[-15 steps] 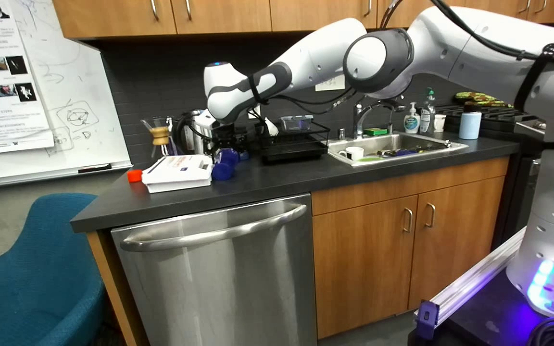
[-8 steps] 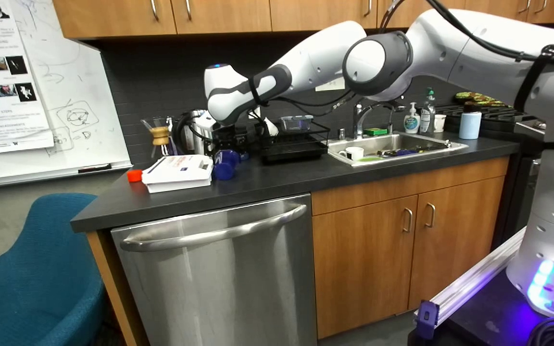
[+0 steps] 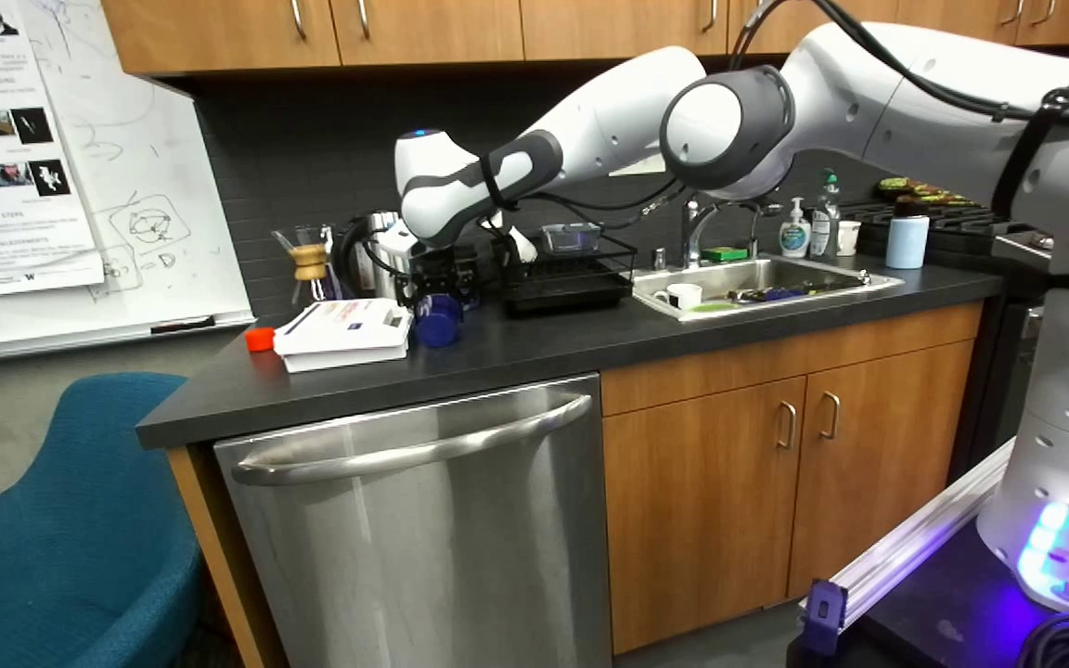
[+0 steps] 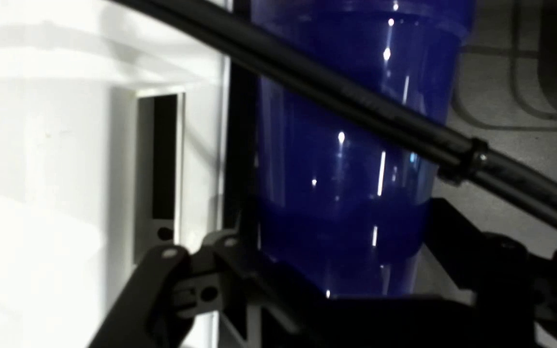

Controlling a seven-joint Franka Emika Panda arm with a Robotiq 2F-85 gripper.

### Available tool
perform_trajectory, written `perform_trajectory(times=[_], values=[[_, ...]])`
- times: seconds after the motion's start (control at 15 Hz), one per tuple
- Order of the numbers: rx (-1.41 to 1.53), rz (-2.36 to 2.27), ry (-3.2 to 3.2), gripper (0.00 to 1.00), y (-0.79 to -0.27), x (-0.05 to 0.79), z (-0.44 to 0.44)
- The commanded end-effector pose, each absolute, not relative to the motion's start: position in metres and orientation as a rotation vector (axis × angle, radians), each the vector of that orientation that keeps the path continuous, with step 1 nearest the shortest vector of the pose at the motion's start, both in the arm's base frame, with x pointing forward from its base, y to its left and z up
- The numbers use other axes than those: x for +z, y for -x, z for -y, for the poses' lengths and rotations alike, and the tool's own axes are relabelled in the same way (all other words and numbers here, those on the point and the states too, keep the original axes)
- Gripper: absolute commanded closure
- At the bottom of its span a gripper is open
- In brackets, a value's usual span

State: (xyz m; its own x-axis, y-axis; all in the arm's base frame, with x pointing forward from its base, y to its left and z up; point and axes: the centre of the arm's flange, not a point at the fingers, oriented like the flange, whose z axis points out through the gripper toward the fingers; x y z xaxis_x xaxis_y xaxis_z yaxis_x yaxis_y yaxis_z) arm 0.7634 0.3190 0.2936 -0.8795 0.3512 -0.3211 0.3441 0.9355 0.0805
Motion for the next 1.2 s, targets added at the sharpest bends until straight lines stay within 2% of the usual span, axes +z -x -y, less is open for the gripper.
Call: perform_trajectory(times=[0.0,0.27,1.13], values=[[0.051,-2.751,-0.513,0.44,-0.779,0.298,-0.324],[0.04,-2.718,-0.523,0.46,-0.778,0.301,-0.325],[0.063,-2.325,-0.549,0.46,-0.721,0.346,-0.344]])
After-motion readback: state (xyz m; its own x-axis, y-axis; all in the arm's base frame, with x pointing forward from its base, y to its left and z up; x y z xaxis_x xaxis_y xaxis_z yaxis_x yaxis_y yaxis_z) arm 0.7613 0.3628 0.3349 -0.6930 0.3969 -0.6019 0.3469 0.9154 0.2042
